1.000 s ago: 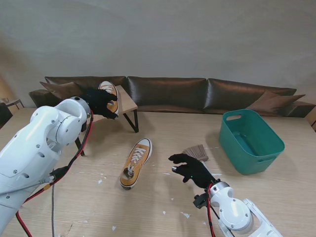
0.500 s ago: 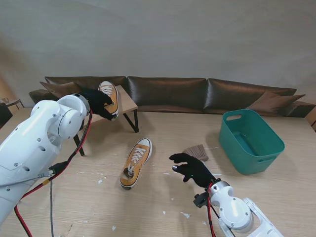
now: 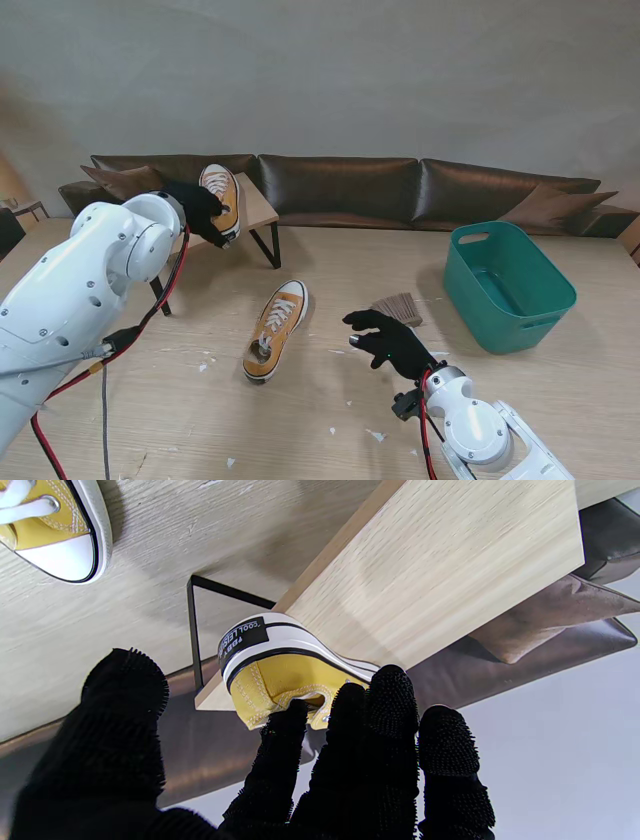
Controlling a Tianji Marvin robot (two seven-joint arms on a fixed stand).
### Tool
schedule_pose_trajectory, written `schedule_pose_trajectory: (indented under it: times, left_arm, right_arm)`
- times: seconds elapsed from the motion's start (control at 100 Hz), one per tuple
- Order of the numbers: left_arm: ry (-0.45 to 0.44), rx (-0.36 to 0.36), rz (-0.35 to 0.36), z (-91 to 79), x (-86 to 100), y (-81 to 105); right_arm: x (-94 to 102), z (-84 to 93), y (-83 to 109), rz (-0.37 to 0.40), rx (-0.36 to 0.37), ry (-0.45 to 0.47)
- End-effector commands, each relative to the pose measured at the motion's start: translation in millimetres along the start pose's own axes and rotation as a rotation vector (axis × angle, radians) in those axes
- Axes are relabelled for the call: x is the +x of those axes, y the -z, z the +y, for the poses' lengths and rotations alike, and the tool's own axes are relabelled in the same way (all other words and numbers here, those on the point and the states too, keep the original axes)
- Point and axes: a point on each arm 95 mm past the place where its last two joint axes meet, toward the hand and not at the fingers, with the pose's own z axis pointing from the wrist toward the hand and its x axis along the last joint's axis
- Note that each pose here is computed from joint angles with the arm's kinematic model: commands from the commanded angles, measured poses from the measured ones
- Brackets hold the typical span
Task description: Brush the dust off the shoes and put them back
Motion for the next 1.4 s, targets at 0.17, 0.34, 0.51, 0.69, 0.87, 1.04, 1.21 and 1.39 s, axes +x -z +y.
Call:
schedule_pose_trajectory:
  times: [0.17, 0.34, 0.51, 0.69, 0.87, 1.04, 1.21, 1.39]
  left_arm:
    - [-0.012, -0.041, 0.001, 13.6, 2.8, -6.8]
    - [-0.004, -0.035, 0.003, 20.5, 3.5, -11.7]
    - [-0.01, -0.036, 0.003, 24.6, 5.1, -14.3]
    - [-0.009, -0.031, 0.0, 32.9, 7.9, -20.1]
    - [0.004, -0.011, -0.002, 44.2, 12.7, -26.4]
    - [-0.002, 0.003, -0.012, 54.4, 17.3, -31.2]
    - [-0.006, 0.027, -0.016, 62.8, 21.1, -35.4]
    - [-0.033, 0.1, -0.011, 66.3, 20.4, -37.3]
  right_arm:
    - [0.1, -4.6, 0.5, -0.003, 0.02, -0.008]
    - [0.0, -4.8, 0.5, -0.004, 0.021, -0.009]
    - [-0.2, -4.9, 0.5, -0.006, 0.022, -0.012]
    - [-0.4, -5.4, 0.6, -0.007, 0.025, -0.012]
    - [-1.0, -5.6, 0.8, -0.011, 0.027, -0.017]
    - [-1.5, -6.0, 0.9, -0.015, 0.03, -0.02]
    - [-1.9, -6.6, 1.0, -0.018, 0.032, -0.023]
    - [-2.3, -7.3, 1.4, -0.021, 0.038, -0.025]
